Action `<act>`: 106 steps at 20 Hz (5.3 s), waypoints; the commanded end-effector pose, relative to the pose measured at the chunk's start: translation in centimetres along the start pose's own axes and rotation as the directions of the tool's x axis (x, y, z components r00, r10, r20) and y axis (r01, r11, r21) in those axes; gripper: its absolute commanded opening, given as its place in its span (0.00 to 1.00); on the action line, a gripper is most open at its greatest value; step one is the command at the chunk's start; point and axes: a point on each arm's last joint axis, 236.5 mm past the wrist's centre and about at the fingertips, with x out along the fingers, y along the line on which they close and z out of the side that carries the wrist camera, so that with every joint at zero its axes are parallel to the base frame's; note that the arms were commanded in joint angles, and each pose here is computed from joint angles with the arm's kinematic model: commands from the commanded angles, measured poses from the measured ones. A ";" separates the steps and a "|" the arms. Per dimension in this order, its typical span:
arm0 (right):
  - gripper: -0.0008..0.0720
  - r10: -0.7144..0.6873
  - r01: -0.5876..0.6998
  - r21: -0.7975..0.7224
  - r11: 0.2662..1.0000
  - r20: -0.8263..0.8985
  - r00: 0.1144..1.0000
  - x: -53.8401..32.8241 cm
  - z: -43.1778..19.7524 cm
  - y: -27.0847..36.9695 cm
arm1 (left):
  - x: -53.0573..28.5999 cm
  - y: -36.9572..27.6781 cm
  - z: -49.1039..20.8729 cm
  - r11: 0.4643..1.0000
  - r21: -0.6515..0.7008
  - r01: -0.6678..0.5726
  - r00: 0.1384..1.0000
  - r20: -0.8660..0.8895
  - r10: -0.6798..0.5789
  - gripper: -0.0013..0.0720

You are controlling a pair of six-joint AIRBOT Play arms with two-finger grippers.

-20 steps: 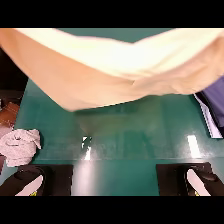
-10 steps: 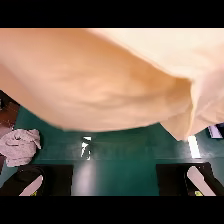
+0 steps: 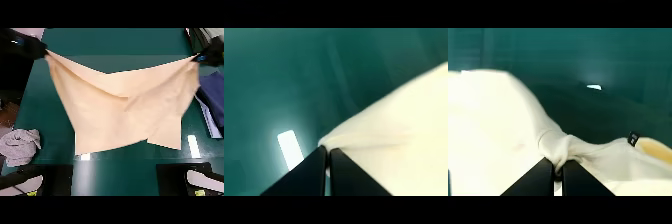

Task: Fold the shirts.

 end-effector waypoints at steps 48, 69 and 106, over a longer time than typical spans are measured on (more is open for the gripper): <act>0.36 -0.065 0.060 -0.069 0.996 -0.066 0.996 5.1 3.8 -1.5 | 9.1 -12.1 -34.4 0.754 -0.631 0.186 0.822 -0.321 -0.471 0.27; 0.62 0.017 0.133 0.365 0.921 -0.380 0.925 7.7 -19.5 -17.5 | 5.1 -1.6 -27.0 0.962 -0.263 -0.072 0.905 -0.422 -0.047 0.05; 0.03 0.263 0.261 -0.422 0.868 0.837 0.480 -33.8 -1.6 17.0 | -45.4 -8.2 6.3 0.999 0.052 -0.016 0.467 0.884 -0.038 0.05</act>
